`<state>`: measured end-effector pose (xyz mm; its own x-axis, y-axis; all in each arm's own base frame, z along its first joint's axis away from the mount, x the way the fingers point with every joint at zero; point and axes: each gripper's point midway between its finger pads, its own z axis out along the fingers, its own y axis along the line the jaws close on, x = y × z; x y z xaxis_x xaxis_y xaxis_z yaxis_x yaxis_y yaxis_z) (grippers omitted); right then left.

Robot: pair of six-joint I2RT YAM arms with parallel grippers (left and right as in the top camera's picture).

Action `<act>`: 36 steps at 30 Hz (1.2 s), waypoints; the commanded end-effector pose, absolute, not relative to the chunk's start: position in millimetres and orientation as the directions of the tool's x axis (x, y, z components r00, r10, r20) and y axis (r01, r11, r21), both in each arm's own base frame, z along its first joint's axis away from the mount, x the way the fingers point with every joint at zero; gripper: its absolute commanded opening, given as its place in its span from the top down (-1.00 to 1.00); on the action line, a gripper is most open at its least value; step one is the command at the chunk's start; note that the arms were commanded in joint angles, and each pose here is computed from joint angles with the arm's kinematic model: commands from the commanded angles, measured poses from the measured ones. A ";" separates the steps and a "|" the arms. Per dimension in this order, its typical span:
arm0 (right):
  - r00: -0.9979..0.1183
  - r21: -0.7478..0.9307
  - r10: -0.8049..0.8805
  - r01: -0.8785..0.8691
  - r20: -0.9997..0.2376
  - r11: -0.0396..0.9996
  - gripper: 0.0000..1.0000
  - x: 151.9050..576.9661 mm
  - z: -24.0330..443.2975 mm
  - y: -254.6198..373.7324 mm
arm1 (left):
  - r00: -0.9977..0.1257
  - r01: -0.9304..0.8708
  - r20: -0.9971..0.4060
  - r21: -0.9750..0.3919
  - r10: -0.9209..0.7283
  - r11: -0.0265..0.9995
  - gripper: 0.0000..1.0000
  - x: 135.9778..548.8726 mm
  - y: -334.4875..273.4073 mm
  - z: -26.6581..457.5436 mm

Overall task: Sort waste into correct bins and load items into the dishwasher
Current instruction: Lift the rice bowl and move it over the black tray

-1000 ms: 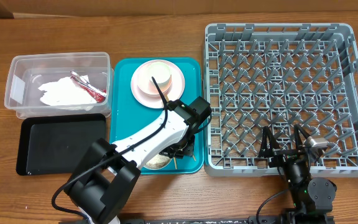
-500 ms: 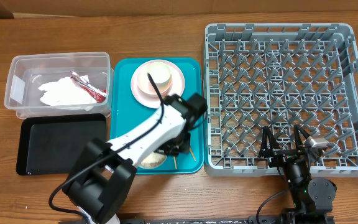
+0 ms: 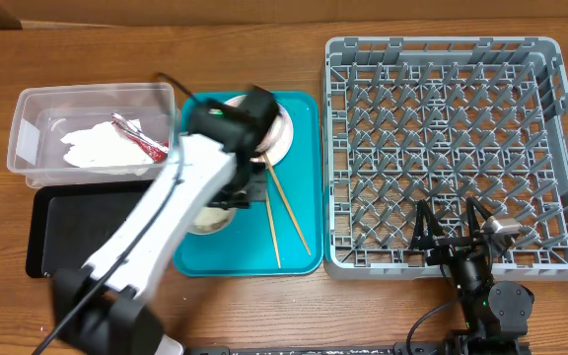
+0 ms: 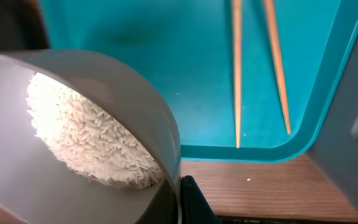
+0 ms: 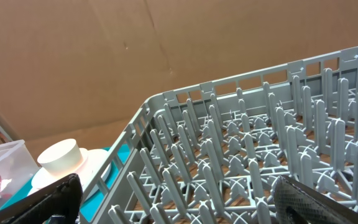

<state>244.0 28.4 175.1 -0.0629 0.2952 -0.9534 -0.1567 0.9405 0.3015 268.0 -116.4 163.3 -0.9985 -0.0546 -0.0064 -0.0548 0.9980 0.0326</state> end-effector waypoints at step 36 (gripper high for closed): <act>-0.055 0.296 0.291 -0.148 -0.955 0.943 -1.00 244.4 173.2 26.2 | -0.638 -0.136 -0.186 -0.928 -0.747 0.348 0.92 289.3 110.4 163.3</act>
